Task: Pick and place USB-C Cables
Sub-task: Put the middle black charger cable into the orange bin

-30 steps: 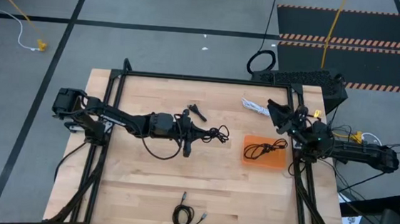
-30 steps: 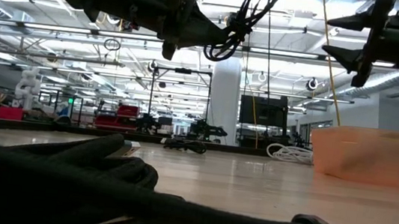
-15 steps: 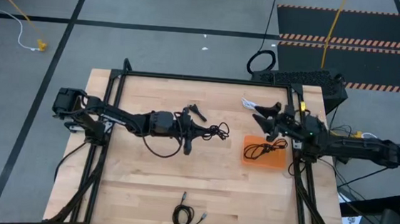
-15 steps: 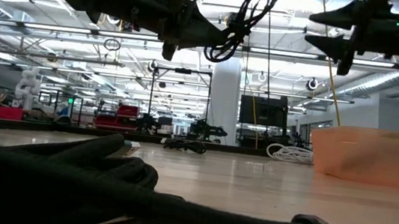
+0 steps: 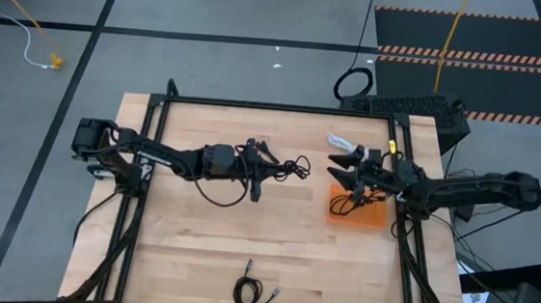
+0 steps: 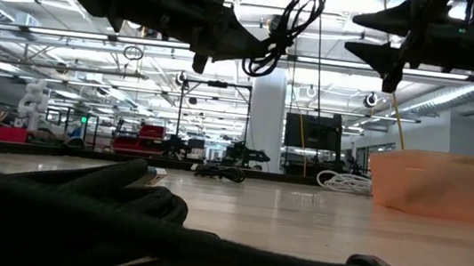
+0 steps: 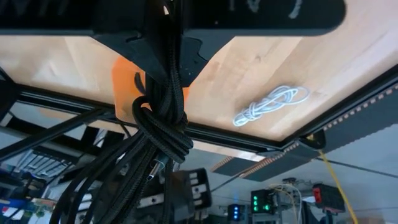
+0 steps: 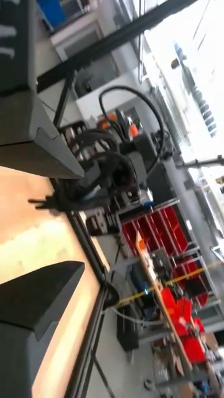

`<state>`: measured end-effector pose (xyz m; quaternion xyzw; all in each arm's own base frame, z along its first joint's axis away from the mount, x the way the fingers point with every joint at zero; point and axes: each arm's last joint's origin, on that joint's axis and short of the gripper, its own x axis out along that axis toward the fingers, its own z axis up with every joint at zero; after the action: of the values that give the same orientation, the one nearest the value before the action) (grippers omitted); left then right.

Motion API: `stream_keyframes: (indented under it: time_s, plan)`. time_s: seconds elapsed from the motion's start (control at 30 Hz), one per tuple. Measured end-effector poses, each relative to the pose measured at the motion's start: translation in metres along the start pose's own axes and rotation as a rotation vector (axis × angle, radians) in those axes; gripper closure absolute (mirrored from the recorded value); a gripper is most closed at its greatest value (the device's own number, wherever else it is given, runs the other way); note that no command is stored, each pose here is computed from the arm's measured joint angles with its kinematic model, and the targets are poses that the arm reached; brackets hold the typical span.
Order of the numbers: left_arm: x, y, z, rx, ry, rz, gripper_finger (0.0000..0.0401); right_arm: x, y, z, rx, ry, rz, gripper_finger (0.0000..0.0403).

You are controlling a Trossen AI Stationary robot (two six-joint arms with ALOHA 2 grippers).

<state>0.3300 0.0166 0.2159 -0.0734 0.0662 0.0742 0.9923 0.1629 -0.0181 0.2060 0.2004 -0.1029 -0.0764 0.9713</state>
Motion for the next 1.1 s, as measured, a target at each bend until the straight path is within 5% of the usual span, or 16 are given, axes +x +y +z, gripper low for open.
stream_keyframes:
  time_s: [0.4,0.6,0.77,1.1]
  plan:
    - [0.0,-0.001,0.004,0.004,-0.036,-0.03,0.0383,0.017,0.024,-0.01,-0.052,-0.028,0.159,0.0169]
    - [0.0,-0.002,0.005,-0.008,-0.046,-0.034,0.0392,0.044,0.047,-0.008,-0.209,0.022,0.217,0.013]
    - [0.0,-0.003,0.004,-0.009,-0.043,-0.038,0.0384,0.051,0.051,-0.003,-0.271,0.011,0.211,0.0104]
    - [-0.001,-0.005,0.007,-0.008,-0.071,-0.045,0.0392,0.052,0.043,-0.008,-0.298,0.035,0.012,0.0104]
